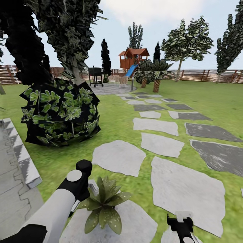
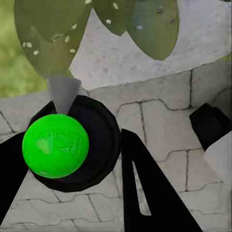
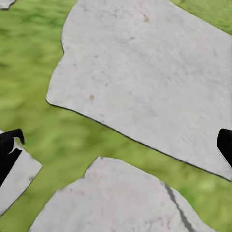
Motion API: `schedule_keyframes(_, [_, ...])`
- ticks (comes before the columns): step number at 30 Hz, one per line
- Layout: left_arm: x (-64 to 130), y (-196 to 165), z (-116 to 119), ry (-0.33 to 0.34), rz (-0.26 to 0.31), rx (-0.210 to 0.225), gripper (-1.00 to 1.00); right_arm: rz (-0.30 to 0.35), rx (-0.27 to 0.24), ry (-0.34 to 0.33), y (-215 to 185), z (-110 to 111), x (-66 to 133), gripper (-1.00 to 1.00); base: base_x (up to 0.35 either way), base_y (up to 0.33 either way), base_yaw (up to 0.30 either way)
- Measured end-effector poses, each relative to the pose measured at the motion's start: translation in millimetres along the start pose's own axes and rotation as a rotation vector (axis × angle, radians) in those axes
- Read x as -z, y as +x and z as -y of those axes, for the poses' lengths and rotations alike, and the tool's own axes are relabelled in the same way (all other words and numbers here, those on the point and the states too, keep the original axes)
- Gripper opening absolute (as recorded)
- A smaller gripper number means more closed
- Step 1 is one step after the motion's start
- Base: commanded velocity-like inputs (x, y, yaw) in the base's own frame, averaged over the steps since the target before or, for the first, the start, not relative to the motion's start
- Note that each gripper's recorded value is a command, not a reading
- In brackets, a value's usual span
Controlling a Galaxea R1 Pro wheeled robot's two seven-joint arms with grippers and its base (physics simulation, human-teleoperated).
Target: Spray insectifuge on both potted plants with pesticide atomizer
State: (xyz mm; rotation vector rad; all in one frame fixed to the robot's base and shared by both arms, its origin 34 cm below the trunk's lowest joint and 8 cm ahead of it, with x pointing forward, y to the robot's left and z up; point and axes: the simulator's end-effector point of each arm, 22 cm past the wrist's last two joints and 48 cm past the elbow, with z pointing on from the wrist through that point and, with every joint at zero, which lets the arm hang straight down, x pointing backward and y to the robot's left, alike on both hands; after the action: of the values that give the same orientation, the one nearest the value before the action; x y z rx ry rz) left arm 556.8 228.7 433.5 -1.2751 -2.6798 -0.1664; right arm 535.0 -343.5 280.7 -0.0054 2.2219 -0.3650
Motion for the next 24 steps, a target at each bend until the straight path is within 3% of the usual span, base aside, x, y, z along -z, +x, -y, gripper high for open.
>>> schedule_keyframes(4, [-0.2,0,1,0.002,-0.001,0.008,-1.0,0.0,0.0,0.0,0,0,0.1,1.0,0.079,-0.254,0.229])
schedule_keyframes(9, [1.6,-2,0,0.0,0.005,0.011,-1.0,0.0,0.0,0.0,0,0,0.0,1.0,0.035,-0.038,0.031])
schedule_keyframes(15, [4.2,-4,-1,0.005,0.018,0.053,-1.0,0.0,0.0,-0.001,0,0,0.0,1.0,0.001,-0.001,0.195])
schedule_keyframes(24, [-4.5,3,2,0.016,0.003,0.059,-1.0,-0.001,0.0,0.0,1,0,0.0,1.0,-0.064,-0.127,0.022])
